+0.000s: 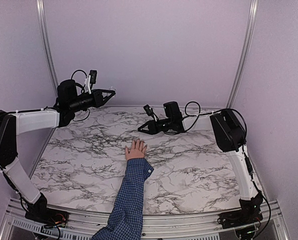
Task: Paint the nails
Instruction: Paint the hand on the nail.
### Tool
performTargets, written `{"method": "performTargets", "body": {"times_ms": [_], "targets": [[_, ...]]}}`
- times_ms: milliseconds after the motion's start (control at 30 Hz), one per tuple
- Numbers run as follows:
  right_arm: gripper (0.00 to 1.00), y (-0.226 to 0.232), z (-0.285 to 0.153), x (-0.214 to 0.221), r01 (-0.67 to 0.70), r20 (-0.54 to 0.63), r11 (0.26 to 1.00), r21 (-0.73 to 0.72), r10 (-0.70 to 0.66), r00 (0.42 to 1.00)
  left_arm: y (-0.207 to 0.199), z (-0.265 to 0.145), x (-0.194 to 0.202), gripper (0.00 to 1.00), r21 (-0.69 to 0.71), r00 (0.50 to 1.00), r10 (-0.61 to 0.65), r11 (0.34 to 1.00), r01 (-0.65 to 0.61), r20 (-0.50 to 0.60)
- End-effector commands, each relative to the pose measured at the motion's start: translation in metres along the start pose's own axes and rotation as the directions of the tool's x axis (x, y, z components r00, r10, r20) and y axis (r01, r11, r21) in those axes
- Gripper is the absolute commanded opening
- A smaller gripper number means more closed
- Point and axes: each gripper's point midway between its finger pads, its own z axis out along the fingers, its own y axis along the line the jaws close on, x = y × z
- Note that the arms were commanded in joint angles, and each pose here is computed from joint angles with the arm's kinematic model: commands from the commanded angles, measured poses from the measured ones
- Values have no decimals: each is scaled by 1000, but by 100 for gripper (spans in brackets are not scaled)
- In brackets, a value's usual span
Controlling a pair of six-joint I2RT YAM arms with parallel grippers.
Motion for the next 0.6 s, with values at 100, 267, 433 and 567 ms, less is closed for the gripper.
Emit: {"method": "performTargets", "body": {"times_ms": [100,267,433,567], "targets": [[0,2,4,-15,30,32,999,-15,-30,999,-10,-6,-23,0,21,997,38,999,-40,67],[0,0,7,-12,21,30,1000,-21,-21,999,-10,-5,-22,0,23,997,38,999,-40,65],[0,-2,7,-10,18,26,1000,-18,-18,999,-10,-5,-23,0,23,997,38,999,-40,66],[0,-2,8,-10,18,26,1000,-18,-17,1000,-10,-5,-23,0,23,997,38,999,-40,66]]}}
